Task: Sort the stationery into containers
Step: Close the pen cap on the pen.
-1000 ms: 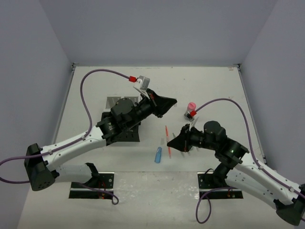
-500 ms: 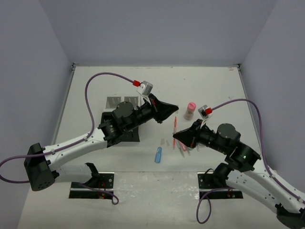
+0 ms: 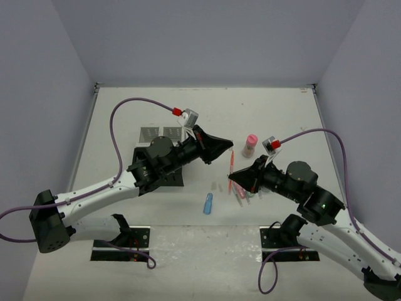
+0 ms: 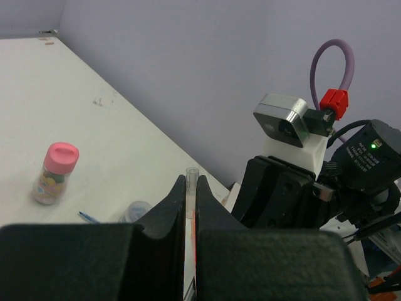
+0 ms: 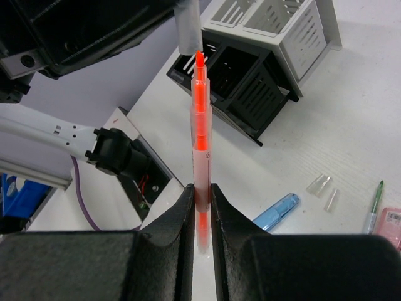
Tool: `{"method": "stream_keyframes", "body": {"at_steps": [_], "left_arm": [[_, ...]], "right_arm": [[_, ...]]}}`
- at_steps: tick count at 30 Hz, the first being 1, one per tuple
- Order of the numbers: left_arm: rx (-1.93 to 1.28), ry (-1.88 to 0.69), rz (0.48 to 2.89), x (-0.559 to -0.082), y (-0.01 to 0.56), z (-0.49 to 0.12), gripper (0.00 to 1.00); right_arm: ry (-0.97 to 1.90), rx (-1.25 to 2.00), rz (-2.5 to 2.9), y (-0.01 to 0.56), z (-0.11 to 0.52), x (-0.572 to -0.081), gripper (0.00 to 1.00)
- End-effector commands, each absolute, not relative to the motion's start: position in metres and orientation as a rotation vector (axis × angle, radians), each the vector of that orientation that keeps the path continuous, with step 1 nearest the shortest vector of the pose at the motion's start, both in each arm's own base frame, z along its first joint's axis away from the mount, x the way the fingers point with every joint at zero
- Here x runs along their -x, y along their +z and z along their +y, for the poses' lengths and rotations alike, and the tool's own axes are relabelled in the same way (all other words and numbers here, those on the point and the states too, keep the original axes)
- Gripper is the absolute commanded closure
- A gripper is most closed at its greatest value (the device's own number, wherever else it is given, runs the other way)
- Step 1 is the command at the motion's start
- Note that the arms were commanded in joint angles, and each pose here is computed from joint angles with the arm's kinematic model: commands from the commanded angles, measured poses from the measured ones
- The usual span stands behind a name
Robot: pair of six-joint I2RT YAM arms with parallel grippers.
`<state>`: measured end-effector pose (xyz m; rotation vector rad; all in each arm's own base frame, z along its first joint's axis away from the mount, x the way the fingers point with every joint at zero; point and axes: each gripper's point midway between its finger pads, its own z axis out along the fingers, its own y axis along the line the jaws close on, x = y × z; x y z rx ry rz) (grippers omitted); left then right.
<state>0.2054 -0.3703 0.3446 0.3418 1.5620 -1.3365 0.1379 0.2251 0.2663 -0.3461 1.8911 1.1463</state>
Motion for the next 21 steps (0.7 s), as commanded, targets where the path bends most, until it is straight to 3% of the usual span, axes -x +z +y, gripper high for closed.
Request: {"method": "stream_keyframes", "body": {"at_steps": [1,21], "left_arm": [[-0.331,-1.366,1.504,-0.203,0.355,-0.37,1.0],[-0.278,-1.387,1.47,-0.207,0.366,-0.368,1.0]], "right_arm": [[1.163,0.364,1.848,0.286,0.228,-0.138,1.0],[1.176,0.372,1.864,0.281,0.23,-0.135,1.0]]}}
